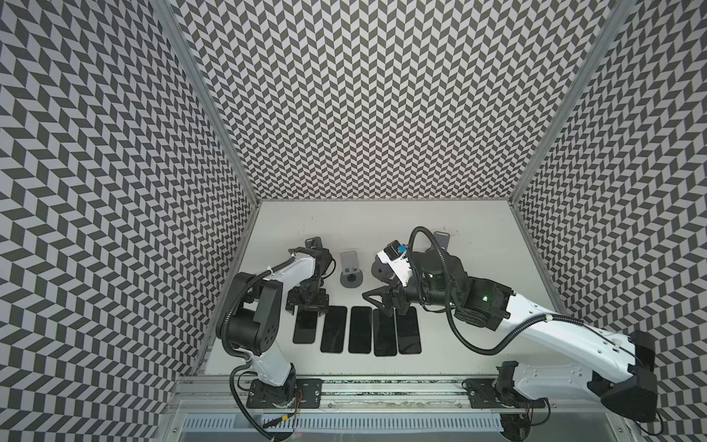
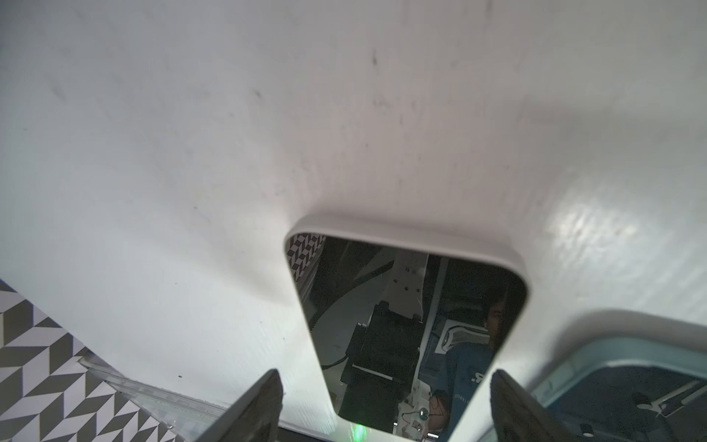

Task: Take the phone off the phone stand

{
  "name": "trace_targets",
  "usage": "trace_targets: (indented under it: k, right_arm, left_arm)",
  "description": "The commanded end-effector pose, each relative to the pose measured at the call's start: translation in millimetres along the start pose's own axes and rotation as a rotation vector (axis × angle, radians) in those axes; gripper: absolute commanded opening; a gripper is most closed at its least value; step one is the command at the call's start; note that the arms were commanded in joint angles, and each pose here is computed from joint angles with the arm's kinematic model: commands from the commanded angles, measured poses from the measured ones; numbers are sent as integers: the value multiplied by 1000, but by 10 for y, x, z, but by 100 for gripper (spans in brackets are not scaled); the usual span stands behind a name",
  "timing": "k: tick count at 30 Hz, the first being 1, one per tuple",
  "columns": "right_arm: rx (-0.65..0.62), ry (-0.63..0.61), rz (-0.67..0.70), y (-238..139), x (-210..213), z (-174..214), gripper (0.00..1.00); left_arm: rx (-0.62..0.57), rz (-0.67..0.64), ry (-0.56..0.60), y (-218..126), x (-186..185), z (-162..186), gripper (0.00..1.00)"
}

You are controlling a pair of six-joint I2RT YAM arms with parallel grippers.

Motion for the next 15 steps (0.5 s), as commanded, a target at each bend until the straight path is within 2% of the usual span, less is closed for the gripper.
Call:
trace_targets:
  k: [1, 11, 15]
  right_arm:
    - [-43, 8, 10, -18, 64, -142, 77]
    - [-44, -5, 124, 17, 51, -312, 78]
    - [-74, -28, 196, 9, 44, -444, 79]
  left_arm:
    - [-84, 13, -20, -200, 43, -8, 86]
    - [-263, 105, -16, -549, 67, 69, 88]
    - [-417, 140, -15, -746, 81, 20, 88]
Point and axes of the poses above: each gripper's point midway between its finger pads, its own y axis out along the fingers, its own x axis along the line the jaws close on, z = x × y, the point moved 9 cm from there along -y, back along the fingers, and after that the axes turned 9 degrees about y, right-handed, at the moved point
